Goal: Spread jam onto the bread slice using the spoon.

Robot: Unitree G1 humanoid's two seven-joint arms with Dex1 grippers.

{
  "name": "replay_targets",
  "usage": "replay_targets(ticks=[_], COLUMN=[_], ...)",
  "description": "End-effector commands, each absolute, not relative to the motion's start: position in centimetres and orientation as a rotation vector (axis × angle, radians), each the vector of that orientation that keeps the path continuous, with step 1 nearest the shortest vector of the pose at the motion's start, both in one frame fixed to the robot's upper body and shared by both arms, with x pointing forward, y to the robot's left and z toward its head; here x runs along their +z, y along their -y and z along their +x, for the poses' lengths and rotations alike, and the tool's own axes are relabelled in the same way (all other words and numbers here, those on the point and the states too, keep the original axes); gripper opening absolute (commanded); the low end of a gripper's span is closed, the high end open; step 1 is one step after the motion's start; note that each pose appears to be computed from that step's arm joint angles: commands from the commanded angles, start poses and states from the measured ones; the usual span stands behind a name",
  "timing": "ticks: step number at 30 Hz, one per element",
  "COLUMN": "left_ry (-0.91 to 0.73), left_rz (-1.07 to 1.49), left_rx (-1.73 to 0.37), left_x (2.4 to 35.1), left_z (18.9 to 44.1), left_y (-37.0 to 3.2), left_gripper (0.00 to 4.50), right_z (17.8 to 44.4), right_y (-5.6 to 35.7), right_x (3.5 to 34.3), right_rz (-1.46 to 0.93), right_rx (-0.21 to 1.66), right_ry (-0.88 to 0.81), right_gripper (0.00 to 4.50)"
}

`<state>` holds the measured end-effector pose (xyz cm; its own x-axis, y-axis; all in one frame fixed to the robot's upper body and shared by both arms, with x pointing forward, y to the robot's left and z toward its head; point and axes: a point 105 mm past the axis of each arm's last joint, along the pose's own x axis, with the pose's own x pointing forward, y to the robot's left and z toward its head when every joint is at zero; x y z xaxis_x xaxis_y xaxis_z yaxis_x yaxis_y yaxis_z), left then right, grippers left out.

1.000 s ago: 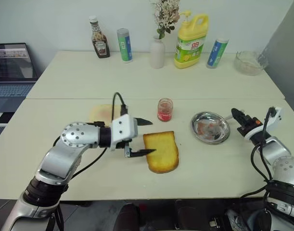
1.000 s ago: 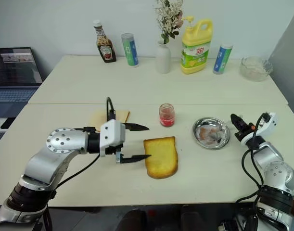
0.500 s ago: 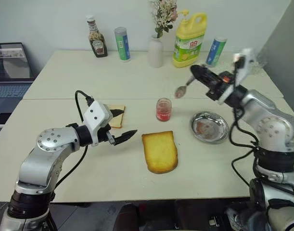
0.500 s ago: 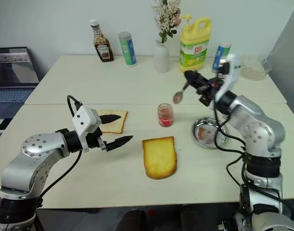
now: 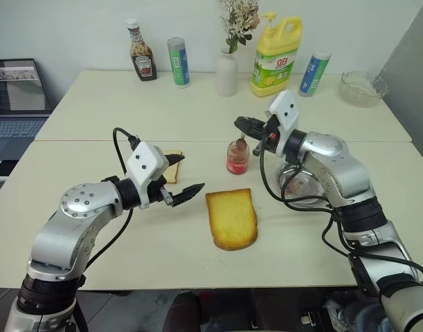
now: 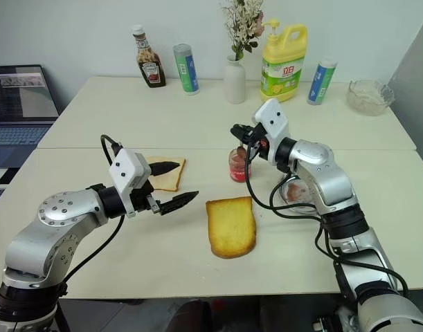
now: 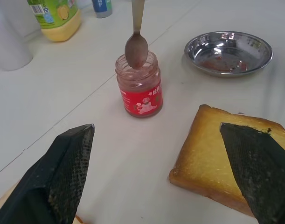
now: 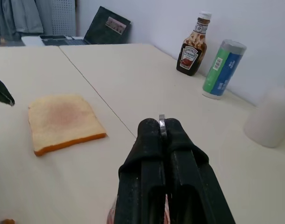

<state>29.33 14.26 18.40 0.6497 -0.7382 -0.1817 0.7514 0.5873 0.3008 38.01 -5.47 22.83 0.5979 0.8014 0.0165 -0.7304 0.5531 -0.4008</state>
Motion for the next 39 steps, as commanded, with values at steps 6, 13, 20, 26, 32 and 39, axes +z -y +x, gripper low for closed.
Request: replay_targets(ticks=[6, 13, 20, 26, 32, 39], left_ry=[0.019, 0.015, 0.010, 0.006, 0.006, 0.006], left_rz=[0.386, 0.391, 0.394, 0.399, 0.405, 0.407], left_rx=[-0.887, -0.884, -0.884, -0.883, -0.883, -0.882], left_x=[19.6, 19.5, 19.1, 18.8, 18.5, 18.3], left_z=[29.2, 29.6, 29.7, 29.7, 29.8, 29.8], left_y=[-13.5, -13.7, -13.7, -13.7, -13.7, -13.8], left_gripper=[4.50, 4.50, 4.50, 4.50, 4.50, 4.50], right_z=[38.2, 39.4, 39.9, 40.2, 40.6, 40.4], right_y=[4.5, 4.0, 3.8, 4.1, 4.8, 4.8], right_x=[23.2, 21.4, 20.0, 19.4, 18.4, 17.9], right_rz=[-0.519, -0.701, -0.698, -0.503, -0.379, -0.267], right_rx=[0.936, 0.931, 0.946, 0.936, 0.901, 0.889], right_ry=[0.302, 0.278, 0.216, 0.093, -0.030, -0.093], right_gripper=[0.01, 0.01, 0.01, 0.01, 0.01, 0.01])
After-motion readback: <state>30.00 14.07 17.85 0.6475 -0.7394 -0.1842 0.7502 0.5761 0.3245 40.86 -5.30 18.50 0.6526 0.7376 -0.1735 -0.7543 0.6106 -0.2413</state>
